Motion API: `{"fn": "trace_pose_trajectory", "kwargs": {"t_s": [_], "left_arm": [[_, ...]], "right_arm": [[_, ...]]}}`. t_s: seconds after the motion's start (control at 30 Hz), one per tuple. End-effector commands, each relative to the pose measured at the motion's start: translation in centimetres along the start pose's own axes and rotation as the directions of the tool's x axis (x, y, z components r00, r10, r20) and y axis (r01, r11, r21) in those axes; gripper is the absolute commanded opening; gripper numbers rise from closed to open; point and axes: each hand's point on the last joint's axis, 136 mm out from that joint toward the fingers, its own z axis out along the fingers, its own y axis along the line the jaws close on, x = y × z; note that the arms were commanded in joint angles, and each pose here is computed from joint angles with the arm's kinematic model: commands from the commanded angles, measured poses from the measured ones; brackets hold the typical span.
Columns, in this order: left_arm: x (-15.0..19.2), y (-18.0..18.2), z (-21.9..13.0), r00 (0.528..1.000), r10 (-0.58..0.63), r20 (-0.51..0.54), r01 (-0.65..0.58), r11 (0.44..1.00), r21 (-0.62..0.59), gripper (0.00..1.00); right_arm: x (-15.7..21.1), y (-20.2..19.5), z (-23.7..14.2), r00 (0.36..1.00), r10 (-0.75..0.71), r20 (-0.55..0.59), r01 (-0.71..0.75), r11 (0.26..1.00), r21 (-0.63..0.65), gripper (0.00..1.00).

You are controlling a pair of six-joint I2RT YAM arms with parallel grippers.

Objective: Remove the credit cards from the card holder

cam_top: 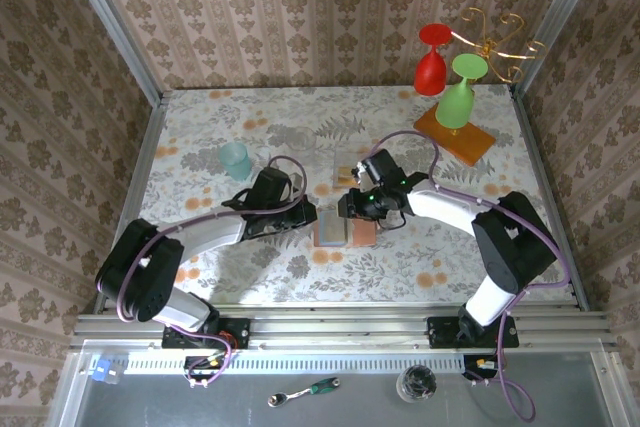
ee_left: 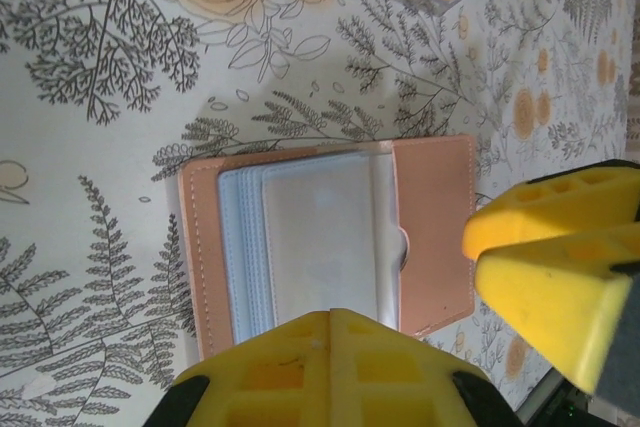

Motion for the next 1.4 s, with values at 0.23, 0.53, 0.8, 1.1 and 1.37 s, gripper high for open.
{"fn": "trace_pose_trajectory", "kwargs": {"t_s": [0.23, 0.53, 0.8, 1.1, 1.37], "left_arm": [[2.0, 2.0, 1.9, 0.998, -0.037, -0.043, 0.034, 0.998, -0.056, 0.00], [2.6, 3.4, 2.0, 0.998, -0.029, -0.057, 0.022, 0.993, -0.114, 0.00], [2.9, 4.1, 2.6, 0.997, -0.034, -0.070, 0.025, 0.992, -0.128, 0.00], [3.3, 4.7, 2.7, 0.996, -0.037, -0.086, 0.024, 0.988, -0.154, 0.00], [3.4, 5.1, 2.7, 0.995, -0.040, -0.090, 0.025, 0.986, -0.167, 0.00]], "right_arm": [[2.0, -0.6, 0.8, 0.996, 0.065, -0.065, -0.062, 0.997, 0.042, 0.33], [2.3, -0.9, 1.4, 0.994, 0.062, -0.086, -0.057, 0.996, 0.063, 0.35], [2.2, -0.8, 1.7, 0.994, 0.060, -0.093, -0.053, 0.996, 0.068, 0.38], [2.0, 0.3, 2.2, 0.993, 0.053, -0.108, -0.052, 0.999, 0.014, 0.35], [2.0, 0.5, 2.6, 0.992, 0.051, -0.115, -0.051, 0.999, 0.004, 0.33]]}}
